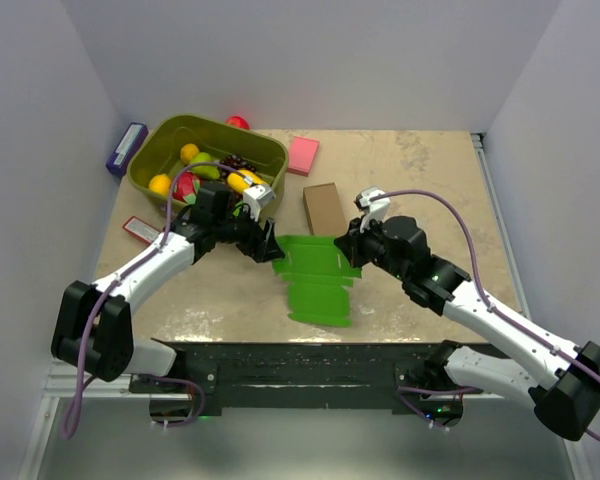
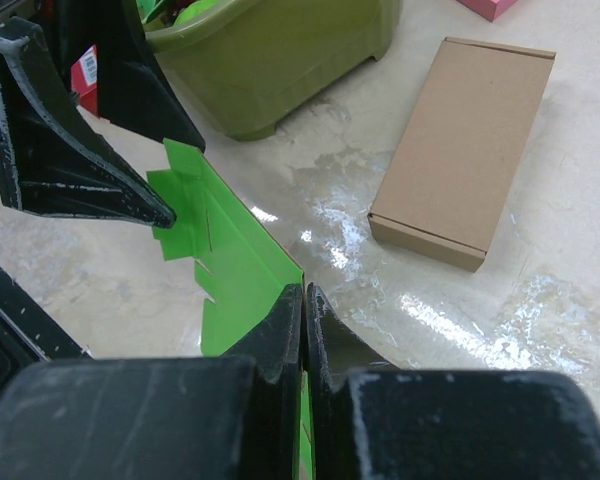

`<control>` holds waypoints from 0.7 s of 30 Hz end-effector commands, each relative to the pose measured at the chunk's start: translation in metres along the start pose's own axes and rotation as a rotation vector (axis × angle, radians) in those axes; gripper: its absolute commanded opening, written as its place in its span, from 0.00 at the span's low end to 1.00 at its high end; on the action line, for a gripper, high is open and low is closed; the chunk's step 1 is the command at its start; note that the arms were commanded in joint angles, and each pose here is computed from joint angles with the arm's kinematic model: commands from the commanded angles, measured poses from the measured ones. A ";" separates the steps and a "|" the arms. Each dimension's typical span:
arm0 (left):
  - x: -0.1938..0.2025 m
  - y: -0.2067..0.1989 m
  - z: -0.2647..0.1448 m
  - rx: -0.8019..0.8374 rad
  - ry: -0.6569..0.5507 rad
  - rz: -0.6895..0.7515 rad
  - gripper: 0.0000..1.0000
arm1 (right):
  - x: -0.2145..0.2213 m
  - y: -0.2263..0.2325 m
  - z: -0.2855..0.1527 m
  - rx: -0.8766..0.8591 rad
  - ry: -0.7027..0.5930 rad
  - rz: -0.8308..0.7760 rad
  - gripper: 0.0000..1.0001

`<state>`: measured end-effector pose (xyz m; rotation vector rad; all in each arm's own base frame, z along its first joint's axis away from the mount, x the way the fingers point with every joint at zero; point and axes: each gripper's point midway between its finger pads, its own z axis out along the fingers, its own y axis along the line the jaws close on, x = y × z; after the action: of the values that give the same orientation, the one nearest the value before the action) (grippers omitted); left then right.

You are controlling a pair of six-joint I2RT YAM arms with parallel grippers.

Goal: Fold the paper box

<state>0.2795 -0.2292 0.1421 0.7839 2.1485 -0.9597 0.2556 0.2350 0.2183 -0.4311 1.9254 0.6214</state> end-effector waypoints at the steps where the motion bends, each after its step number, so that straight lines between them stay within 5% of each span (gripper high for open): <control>1: -0.013 -0.003 0.001 0.016 -0.043 0.008 0.72 | -0.014 0.003 0.001 -0.003 -0.061 0.012 0.00; 15: -0.033 -0.008 -0.006 0.009 -0.131 0.050 0.70 | -0.011 0.007 0.006 -0.027 -0.047 0.014 0.00; 21: -0.031 -0.016 -0.004 0.020 -0.140 0.070 0.51 | -0.010 0.007 0.007 -0.027 -0.042 0.017 0.00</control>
<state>0.2861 -0.2354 0.1579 0.7548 2.0644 -0.9678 0.2582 0.2395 0.2156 -0.4335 1.9272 0.6315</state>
